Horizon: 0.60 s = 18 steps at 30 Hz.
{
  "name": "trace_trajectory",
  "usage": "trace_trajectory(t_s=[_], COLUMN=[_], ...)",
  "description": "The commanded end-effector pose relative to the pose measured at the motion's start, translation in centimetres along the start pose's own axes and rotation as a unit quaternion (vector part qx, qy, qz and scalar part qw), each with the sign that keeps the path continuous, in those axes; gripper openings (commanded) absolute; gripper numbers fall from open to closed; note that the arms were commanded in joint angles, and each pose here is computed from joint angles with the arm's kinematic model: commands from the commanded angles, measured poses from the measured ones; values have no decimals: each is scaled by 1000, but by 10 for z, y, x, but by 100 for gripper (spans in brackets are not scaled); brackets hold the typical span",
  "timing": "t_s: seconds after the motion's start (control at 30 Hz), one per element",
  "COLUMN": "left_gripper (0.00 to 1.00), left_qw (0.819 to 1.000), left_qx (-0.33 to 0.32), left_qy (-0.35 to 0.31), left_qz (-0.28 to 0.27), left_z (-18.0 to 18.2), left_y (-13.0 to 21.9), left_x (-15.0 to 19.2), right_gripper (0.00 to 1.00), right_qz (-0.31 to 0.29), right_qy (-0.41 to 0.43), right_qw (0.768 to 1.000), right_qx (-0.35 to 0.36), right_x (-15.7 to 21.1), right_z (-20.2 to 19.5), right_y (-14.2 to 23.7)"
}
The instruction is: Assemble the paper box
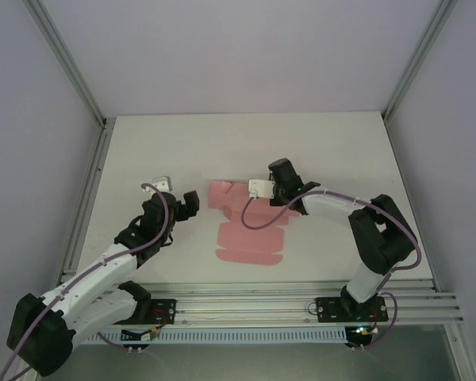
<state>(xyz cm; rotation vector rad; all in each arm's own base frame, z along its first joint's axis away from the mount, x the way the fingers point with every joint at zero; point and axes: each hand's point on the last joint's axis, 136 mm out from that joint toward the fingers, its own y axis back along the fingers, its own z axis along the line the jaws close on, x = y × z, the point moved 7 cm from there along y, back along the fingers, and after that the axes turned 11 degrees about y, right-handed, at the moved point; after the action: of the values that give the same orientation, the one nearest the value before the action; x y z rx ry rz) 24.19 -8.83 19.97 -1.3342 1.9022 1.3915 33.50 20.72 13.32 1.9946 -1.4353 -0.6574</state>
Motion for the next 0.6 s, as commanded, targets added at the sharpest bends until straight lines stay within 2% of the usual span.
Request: trace_trajectory(t_s=[0.0, 0.13, 0.37, 0.43, 0.57], left_gripper=[100, 100, 100, 100, 100], left_qw=[998, 995, 993, 992, 988], left_qx=[-27, -28, -23, -40, -91], left_qy=[52, 83, 102, 107, 113], left_qz=[20, 53, 45, 46, 52], left_z=[12, 19, 21, 25, 39], left_y=[-8, -30, -62, -74, -100], left_x=[-9, -10, -22, -28, -40], right_gripper=[0, 0, 0, 0, 0], right_qz=[-13, -16, -68, -79, -94], right_qy=[26, 39, 91, 130, 145], right_qw=[995, 989, 969, 964, 966], right_qx=[98, 143, 220, 217, 194], right_x=[-8, -10, -24, -28, -31], right_z=[-22, -28, -49, -46, -42], right_y=[2, 5, 16, 13, 5])
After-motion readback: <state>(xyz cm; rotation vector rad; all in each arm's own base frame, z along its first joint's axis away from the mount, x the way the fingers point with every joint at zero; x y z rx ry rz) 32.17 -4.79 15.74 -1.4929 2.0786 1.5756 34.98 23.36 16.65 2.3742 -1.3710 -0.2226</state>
